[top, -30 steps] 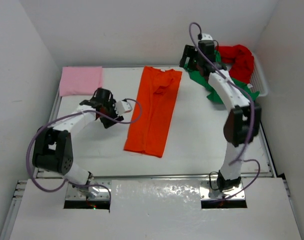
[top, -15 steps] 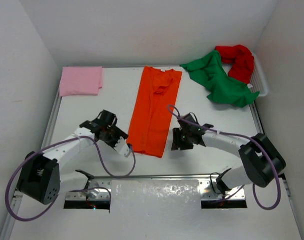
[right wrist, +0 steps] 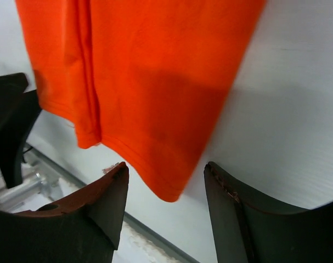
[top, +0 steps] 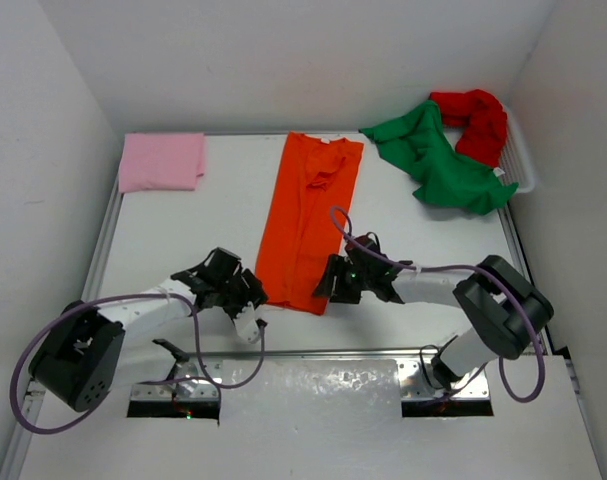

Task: Fold and stack the t-shirts
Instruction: Grab the bottom of the folded rectangular tshirt with both arms

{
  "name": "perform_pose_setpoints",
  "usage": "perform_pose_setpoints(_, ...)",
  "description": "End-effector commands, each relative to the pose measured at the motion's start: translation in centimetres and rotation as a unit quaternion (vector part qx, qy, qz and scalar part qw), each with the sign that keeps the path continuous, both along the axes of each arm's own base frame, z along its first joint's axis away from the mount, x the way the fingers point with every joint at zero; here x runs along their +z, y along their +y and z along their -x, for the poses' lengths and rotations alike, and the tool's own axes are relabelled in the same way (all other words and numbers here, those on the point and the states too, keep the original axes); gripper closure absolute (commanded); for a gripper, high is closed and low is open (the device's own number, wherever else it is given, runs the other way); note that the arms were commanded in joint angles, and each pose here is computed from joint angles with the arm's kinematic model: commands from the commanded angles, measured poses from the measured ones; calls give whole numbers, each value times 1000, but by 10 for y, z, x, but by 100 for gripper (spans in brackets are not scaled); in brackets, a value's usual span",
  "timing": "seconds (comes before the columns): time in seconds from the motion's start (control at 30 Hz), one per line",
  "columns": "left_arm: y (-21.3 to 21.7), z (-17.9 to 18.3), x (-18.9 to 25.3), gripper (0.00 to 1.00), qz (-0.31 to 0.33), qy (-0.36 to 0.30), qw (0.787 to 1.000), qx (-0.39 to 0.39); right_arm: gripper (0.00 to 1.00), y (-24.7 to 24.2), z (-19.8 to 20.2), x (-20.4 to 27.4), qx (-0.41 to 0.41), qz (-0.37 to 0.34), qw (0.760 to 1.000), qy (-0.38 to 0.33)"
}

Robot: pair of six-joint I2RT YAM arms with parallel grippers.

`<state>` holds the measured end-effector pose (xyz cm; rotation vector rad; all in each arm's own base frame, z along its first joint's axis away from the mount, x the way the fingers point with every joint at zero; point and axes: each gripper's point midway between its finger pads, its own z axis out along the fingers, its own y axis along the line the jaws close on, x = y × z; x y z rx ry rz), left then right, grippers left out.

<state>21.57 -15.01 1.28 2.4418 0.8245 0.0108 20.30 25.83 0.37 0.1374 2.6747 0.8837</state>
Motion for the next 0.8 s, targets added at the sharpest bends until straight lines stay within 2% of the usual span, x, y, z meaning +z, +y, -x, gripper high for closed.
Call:
perform_pose_setpoints(0.0,-17,-2,-1,47,30,-22,999,-29,43,8,7,-7,0,-8,1000,21)
perform_pose_setpoints(0.03,-16,-2,-4,52,27,-21,999,-28,43,11,6,-4,2,-9,1000,19)
perform_pose_setpoints(0.07,-17,-5,-4,64,29,-26,999,-26,44,10,7,-6,4,-7,1000,21)
perform_pose_setpoints(0.1,-17,-5,-5,69,27,-27,999,-25,45,11,8,-7,6,-6,1000,24)
perform_pose_setpoints(0.17,-13,-3,-10,76,15,-22,999,-28,55,13,9,-12,12,-6,999,29)
perform_pose_setpoints(0.2,-13,-1,-10,81,15,-19,999,-31,68,14,9,-13,15,-10,999,34)
perform_pose_setpoints(0.23,-14,0,-10,85,17,-15,999,-32,72,14,9,-15,15,-11,999,37)
perform_pose_setpoints(0.27,-15,2,-8,98,19,-8,999,-32,77,14,9,-18,16,-10,999,38)
perform_pose_setpoints(0.3,-17,4,-7,100,27,2,999,-23,83,15,8,-19,14,-15,999,35)
perform_pose_setpoints(0.33,-20,5,-4,100,36,11,999,-18,89,12,9,-21,10,-15,999,37)
perform_pose_setpoints(0.37,-25,4,3,100,43,17,999,-11,100,12,8,-21,9,-16,999,35)
perform_pose_setpoints(0.53,-40,20,12,100,69,71,995,27,100,-13,12,-23,10,11,999,29)
perform_pose_setpoints(0.77,-68,50,17,100,111,134,982,75,100,-57,40,-29,35,55,997,41)
